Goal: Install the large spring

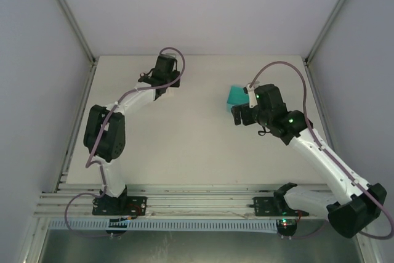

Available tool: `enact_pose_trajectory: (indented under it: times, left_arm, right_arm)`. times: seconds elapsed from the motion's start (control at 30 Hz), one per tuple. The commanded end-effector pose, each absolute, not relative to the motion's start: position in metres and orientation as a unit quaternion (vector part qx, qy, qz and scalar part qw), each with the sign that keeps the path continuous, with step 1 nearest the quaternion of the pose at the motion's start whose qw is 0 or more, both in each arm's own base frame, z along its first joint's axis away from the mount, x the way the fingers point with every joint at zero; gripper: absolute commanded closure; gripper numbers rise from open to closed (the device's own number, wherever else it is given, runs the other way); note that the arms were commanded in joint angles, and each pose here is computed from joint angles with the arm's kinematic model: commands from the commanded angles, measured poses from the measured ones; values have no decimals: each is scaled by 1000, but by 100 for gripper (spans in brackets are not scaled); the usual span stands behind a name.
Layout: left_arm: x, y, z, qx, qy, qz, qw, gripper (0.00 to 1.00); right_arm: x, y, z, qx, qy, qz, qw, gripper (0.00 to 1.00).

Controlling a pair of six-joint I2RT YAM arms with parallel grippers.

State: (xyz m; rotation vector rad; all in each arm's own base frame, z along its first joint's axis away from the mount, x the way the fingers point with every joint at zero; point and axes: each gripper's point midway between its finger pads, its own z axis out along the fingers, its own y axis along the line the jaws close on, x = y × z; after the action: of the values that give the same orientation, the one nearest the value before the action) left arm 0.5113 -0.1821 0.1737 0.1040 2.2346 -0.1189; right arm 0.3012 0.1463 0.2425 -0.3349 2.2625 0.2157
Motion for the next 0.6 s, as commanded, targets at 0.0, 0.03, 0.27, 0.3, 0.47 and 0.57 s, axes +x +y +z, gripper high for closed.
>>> enact_pose_trajectory:
  times: [0.0,0.03,0.27,0.3,0.47,0.57]
  left_arm:
    - [523,-177,176,43,887,-30,459,100]
    - [522,-177,172,44,889,-30,455,100]
    - [521,-174,156,45,895,-25,443,100]
    - [521,-172,154,43,896,-23,440,100]
    - [522,-167,144,40,900,-23,434,100]
    - [523,-162,143,36,900,-19,434,100]
  right_arm:
    - [299,139,246,-120,902,75,409,1]
    - [300,139,247,-119,902,75,409,1]
    - [306,144,247,-123,902,78,406,1]
    - [306,144,247,-123,902,78,406,1]
    - [307,146,248,-124,902,80,406,1]
    - [308,145,247,-126,902,76,405,1]
